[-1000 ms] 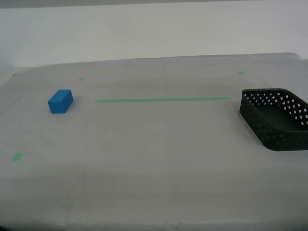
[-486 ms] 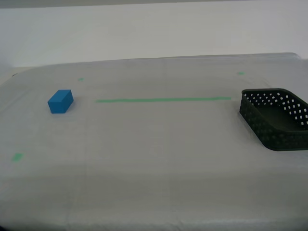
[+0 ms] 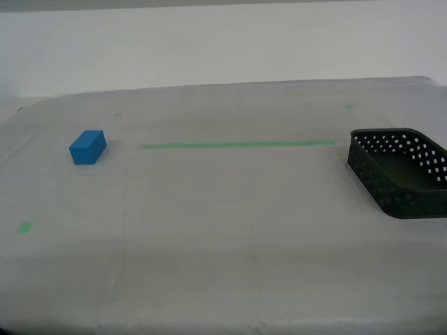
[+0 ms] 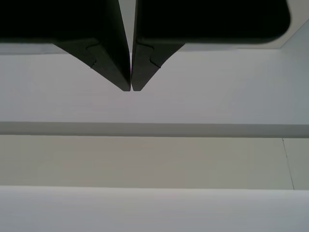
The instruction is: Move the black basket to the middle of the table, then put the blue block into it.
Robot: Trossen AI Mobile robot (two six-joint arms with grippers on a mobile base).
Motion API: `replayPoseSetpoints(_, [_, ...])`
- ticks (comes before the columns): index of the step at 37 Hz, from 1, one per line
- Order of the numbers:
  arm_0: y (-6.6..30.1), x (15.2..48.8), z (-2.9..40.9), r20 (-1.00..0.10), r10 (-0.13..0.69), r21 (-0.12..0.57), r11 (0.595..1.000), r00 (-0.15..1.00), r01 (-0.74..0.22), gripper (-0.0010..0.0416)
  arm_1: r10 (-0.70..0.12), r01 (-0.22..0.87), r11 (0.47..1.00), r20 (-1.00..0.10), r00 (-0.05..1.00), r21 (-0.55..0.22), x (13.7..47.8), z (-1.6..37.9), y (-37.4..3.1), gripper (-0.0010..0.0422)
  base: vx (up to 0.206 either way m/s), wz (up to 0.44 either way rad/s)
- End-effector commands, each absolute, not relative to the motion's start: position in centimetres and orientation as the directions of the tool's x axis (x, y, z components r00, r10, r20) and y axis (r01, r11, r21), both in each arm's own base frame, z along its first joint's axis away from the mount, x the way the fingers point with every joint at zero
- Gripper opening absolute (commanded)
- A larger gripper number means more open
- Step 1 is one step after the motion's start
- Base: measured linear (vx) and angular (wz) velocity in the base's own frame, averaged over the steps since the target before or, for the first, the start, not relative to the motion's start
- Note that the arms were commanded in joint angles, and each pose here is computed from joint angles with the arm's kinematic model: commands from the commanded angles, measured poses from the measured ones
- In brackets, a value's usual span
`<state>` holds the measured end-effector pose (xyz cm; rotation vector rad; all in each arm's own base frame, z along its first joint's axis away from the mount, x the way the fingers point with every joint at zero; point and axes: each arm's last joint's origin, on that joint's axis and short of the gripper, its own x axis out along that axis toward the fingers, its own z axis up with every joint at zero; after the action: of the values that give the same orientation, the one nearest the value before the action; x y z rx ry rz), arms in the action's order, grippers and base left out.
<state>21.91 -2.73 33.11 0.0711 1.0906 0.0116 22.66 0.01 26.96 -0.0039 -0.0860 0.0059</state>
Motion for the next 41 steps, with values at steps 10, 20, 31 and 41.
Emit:
replayPoseSetpoints(10, [-2.9, 22.9, 33.5, -0.938, 0.041, 0.049, 0.999, 0.345, 0.015, 0.0000, 0.007, -0.007, 1.000, 0.091, 0.996, -0.003, 22.6, 27.0, 0.0, 0.0000, 0.000, 0.000])
replayPoseSetpoints(20, [-2.9, 23.2, 33.1, -0.943, 0.052, 0.043, 0.998, 0.328, -0.035, 0.0000, 0.006, -0.006, 1.000, 0.091, 0.996, -0.003, 22.7, 27.0, 0.0, 0.0000, 0.000, 0.000])
replayPoseSetpoints(31, [-2.9, 23.2, 33.1, -0.941, 0.059, 0.045, 0.998, 0.332, -0.049, 0.0000, 0.006, -0.006, 1.000, 0.091, 0.996, -0.003, 22.6, 27.0, 0.0, 0.0000, 0.000, 0.000])
replayPoseSetpoints(41, [-2.9, 23.5, 33.8, -0.927, 0.053, 0.037, 0.998, 0.371, -0.051, 0.0001, 0.006, -0.006, 1.000, 0.091, 0.996, -0.003, 22.7, 27.0, 0.0, 0.0000, 0.000, 0.000])
